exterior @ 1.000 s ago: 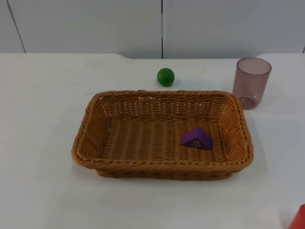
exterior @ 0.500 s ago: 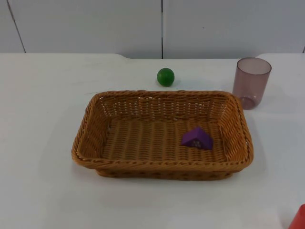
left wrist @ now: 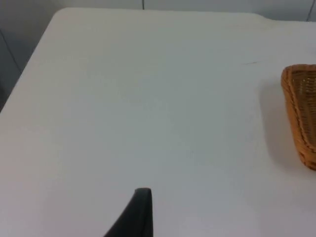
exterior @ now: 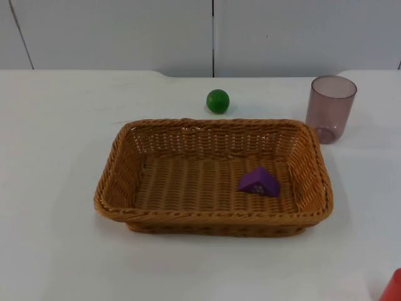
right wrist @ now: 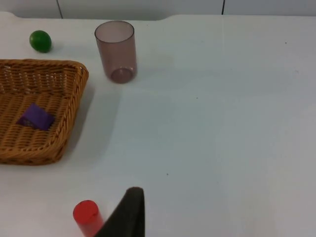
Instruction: Pick up the basket with the left hand and place the triangular block into the basket with the right hand.
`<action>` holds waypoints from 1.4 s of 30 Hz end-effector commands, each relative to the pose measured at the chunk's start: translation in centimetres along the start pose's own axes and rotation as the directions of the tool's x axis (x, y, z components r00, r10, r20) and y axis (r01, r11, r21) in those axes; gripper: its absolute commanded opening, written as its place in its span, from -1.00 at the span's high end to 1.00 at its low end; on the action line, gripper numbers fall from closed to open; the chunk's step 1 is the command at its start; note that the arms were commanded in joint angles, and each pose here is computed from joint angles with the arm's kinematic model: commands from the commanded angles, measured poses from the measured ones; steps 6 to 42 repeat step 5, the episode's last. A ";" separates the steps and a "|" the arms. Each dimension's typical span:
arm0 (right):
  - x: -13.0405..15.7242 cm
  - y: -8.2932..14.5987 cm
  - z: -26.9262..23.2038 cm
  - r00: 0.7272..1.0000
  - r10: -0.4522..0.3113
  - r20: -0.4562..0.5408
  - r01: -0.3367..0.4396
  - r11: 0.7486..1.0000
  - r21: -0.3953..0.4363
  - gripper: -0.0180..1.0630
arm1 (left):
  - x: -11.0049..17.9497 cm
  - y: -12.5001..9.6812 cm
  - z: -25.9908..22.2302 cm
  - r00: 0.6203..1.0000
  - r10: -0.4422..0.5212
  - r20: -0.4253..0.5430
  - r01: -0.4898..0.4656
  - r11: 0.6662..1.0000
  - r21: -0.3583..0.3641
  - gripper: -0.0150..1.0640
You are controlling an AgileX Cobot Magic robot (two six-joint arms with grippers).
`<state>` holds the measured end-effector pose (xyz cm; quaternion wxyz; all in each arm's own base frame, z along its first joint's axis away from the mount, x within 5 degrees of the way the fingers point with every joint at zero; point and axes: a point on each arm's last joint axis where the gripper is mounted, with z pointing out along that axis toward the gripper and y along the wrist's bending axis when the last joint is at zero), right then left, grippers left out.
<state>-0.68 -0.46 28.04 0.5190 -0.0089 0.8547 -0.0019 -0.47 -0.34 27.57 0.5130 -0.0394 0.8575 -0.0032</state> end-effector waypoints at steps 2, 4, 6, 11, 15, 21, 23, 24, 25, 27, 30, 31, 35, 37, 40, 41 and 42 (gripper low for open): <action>0.0 0.0 -0.1 1.000 0.005 0.006 -0.005 1.000 0.002 -0.98 | 0.1 0.0 0.0 1.000 0.002 0.002 -0.003 1.000 0.018 -0.98; 0.0 0.0 -0.1 1.000 0.005 0.006 -0.005 1.000 0.002 -0.98 | 0.1 0.0 0.0 1.000 0.013 0.001 -0.013 0.999 0.037 -0.98; 0.0 0.0 -0.1 1.000 0.005 0.006 -0.005 1.000 0.002 -0.98 | 0.1 0.0 0.0 1.000 0.013 0.001 -0.013 0.999 0.037 -0.98; 0.0 0.0 -0.1 1.000 0.005 0.006 -0.005 1.000 0.002 -0.98 | 0.1 0.0 0.0 1.000 0.013 0.001 -0.013 0.999 0.037 -0.98; 0.0 0.0 -0.1 1.000 0.005 0.006 -0.005 1.000 0.002 -0.98 | 0.1 0.0 0.0 1.000 0.013 0.001 -0.013 0.999 0.037 -0.98; 0.0 0.0 -0.1 1.000 0.005 0.006 -0.005 1.000 0.002 -0.98 | 0.1 0.0 0.0 1.000 0.013 0.001 -0.013 0.999 0.037 -0.98; 0.0 0.0 -0.1 1.000 0.005 0.006 -0.005 1.000 0.002 -0.98 | 0.1 0.0 0.0 1.000 0.013 0.001 -0.013 0.999 0.037 -0.98; 0.0 0.0 -0.1 1.000 0.005 0.006 -0.005 1.000 0.002 -0.98 | 0.1 0.0 0.0 1.000 0.013 0.001 -0.013 0.999 0.037 -0.98; 0.0 0.0 -0.1 1.000 0.005 0.006 -0.005 1.000 0.002 -0.98 | 0.1 0.0 0.0 1.000 0.013 0.001 -0.013 0.999 0.037 -0.98; 0.0 0.0 -0.1 1.000 0.005 0.006 -0.005 1.000 0.002 -0.98 | 0.1 0.0 0.0 1.000 0.013 0.001 -0.013 0.999 0.037 -0.98; 0.0 0.0 -0.1 1.000 0.005 0.006 -0.005 1.000 0.002 -0.98 | 0.1 0.0 0.0 1.000 0.013 0.001 -0.013 0.999 0.037 -0.98; 0.0 0.0 -0.1 1.000 0.005 0.006 -0.005 1.000 0.002 -0.98 | 0.1 0.0 0.0 1.000 0.013 0.001 -0.013 0.999 0.037 -0.98; 0.0 0.0 -0.1 1.000 0.005 0.006 -0.005 1.000 0.002 -0.98 | 0.1 0.0 0.0 1.000 0.013 0.001 -0.013 0.999 0.037 -0.98; 0.0 0.0 -0.1 1.000 0.005 0.006 -0.005 1.000 0.002 -0.98 | 0.1 0.0 0.0 1.000 0.013 0.001 -0.013 0.999 0.037 -0.98; 0.0 0.0 -0.1 1.000 0.005 0.006 -0.005 1.000 0.002 -0.98 | 0.1 0.0 0.0 1.000 0.013 0.001 -0.013 0.999 0.037 -0.98; 0.0 0.0 -0.1 1.000 0.005 0.006 -0.005 1.000 0.002 -0.98 | 0.1 0.0 0.0 1.000 0.013 0.001 -0.013 0.999 0.037 -0.98; 0.0 0.0 -0.1 1.000 0.005 0.006 -0.005 1.000 0.002 -0.98 | 0.1 0.0 0.0 1.000 0.013 0.001 -0.013 0.999 0.037 -0.98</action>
